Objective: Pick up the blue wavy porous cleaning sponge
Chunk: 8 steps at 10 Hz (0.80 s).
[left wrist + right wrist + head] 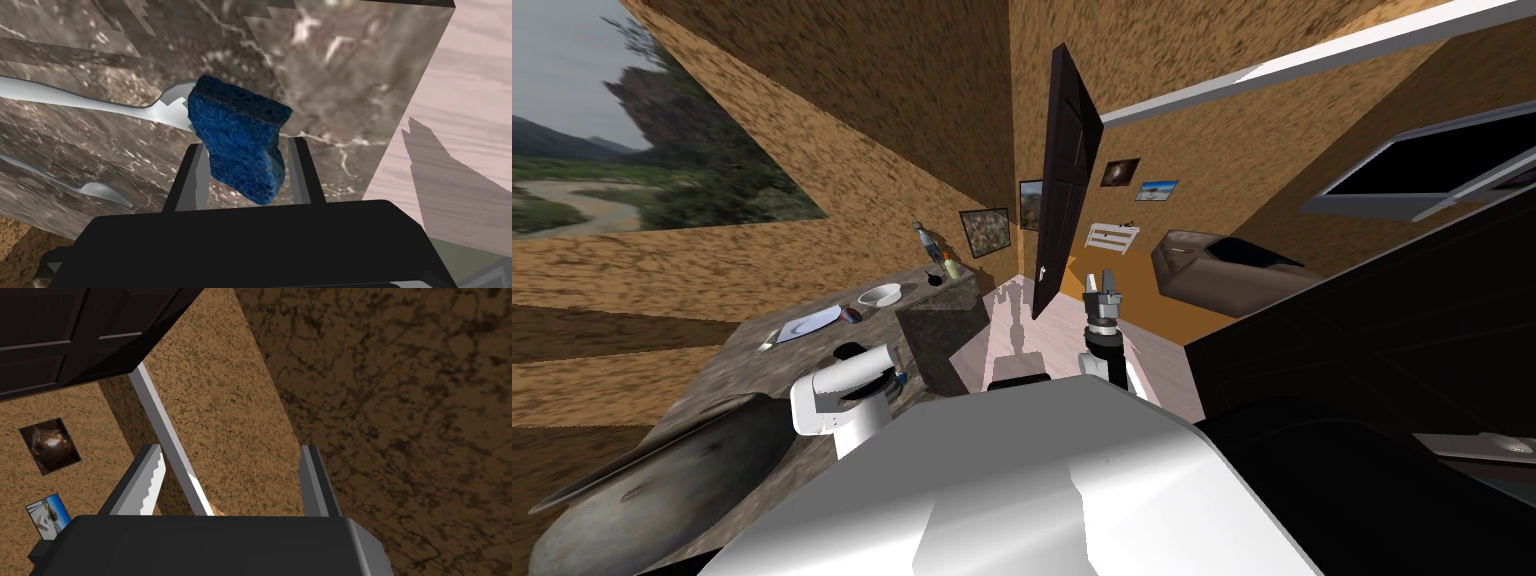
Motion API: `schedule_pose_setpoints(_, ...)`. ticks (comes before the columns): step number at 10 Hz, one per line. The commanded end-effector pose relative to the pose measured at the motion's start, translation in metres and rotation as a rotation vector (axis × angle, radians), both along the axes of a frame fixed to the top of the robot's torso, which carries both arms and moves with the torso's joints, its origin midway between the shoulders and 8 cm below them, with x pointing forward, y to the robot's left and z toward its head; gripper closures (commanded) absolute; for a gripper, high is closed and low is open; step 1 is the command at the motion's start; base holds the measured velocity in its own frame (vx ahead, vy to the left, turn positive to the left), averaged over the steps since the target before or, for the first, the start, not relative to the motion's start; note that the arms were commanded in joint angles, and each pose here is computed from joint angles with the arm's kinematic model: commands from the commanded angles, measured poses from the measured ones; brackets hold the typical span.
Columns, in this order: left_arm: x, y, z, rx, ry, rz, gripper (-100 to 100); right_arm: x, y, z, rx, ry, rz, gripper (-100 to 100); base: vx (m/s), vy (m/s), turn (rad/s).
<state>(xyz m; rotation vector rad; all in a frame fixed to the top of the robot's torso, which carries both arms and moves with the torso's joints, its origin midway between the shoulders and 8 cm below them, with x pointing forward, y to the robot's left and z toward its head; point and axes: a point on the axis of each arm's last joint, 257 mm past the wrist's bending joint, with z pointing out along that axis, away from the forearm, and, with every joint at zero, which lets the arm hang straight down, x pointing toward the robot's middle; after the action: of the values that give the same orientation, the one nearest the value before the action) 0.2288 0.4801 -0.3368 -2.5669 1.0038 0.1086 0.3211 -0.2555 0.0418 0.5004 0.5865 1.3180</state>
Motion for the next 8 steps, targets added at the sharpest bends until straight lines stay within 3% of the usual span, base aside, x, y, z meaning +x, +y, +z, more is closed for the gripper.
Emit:
schedule_pose_setpoints(1,0.000,0.000,0.000,0.000,0.000,0.000,100,0.000,0.000,0.000,0.000,0.000,0.000,0,0.000,0.000,0.000)
schedule_pose_setpoints(2,0.000,0.000,0.000,0.000,-0.001,0.000,100,0.000,0.000,0.000,0.000,0.000,0.000,0,0.000,0.000,0.000)
schedule_pose_setpoints(3,0.000,0.000,0.000,0.001,-0.001,0.000,0,0.000,0.000,0.000,0.000,0.000,0.000,0,0.000,0.000,0.000)
schedule_pose_setpoints(4,-0.003,0.000,0.007,-0.002,0.003,0.004,100,0.000,0.000,0.000,0.000,0.000,0.000,0,0.002,-0.005,-0.045)
schedule_pose_setpoints(7,-0.005,-0.001,0.013,-0.001,0.001,0.009,100,0.000,0.000,0.000,0.000,0.000,0.000,0,0.003,-0.003,-0.027)
schedule_pose_setpoints(8,-0.006,-0.001,0.014,-0.002,0.002,0.010,0,0.000,0.000,0.000,0.000,0.000,0.000,0,0.000,0.000,0.000)
